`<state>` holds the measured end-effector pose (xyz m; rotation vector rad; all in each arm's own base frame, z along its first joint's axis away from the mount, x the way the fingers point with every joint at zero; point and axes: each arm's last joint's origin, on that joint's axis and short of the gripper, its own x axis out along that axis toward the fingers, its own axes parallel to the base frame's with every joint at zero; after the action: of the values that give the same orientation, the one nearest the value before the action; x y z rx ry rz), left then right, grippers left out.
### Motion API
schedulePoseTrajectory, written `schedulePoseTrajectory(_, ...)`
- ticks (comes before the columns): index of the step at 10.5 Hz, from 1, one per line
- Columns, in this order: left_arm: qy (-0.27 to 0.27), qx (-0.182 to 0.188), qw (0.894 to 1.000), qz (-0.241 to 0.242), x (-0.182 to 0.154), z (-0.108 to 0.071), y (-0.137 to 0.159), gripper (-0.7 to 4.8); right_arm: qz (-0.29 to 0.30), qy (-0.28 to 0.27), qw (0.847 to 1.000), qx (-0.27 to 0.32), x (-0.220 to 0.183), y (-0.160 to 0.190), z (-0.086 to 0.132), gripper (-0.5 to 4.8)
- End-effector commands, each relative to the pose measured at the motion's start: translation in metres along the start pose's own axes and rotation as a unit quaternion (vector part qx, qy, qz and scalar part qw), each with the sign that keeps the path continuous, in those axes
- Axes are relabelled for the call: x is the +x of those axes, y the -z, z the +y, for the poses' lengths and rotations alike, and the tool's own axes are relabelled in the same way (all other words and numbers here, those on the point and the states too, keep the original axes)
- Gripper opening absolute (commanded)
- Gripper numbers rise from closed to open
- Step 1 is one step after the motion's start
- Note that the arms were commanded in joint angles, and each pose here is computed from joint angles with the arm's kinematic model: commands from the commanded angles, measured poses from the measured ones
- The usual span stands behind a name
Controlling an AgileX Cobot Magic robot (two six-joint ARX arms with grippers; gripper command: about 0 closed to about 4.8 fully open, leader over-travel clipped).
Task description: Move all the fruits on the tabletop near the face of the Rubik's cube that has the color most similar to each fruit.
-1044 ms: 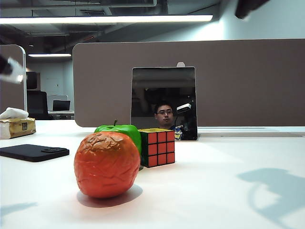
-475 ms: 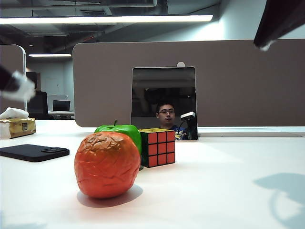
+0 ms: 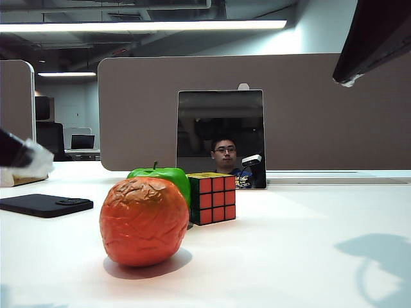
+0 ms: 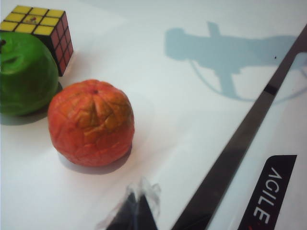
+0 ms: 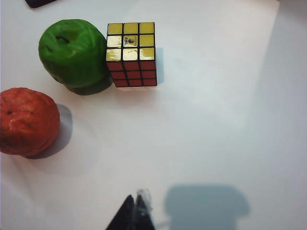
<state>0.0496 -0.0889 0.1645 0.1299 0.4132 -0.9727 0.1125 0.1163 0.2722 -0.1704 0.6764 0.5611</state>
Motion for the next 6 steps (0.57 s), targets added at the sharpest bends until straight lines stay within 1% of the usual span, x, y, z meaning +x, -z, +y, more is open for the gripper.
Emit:
schedulePoseTrajectory(1,-0.009,-0.018,0.999,-0.026,0.0056,0.0012,0.0048,-0.05,-0.012,-0.004,1.0,0.003,-0.001,-0.0022,0.0005,-0.01)
schedulePoseTrajectory(3,-0.02,-0.018,0.999,-0.025,0.0062,0.0023,0.0061,-0.05,-0.012,-0.004,1.0,0.003,-0.001,-0.0022,0.0005,-0.01)
schedulePoseTrajectory(6,-0.021,-0.019,0.999,-0.031,0.0092,0.0024,0.0081,-0.05,-0.015,-0.006,1.0,0.004,-0.0011,-0.0028,0.0007,-0.01)
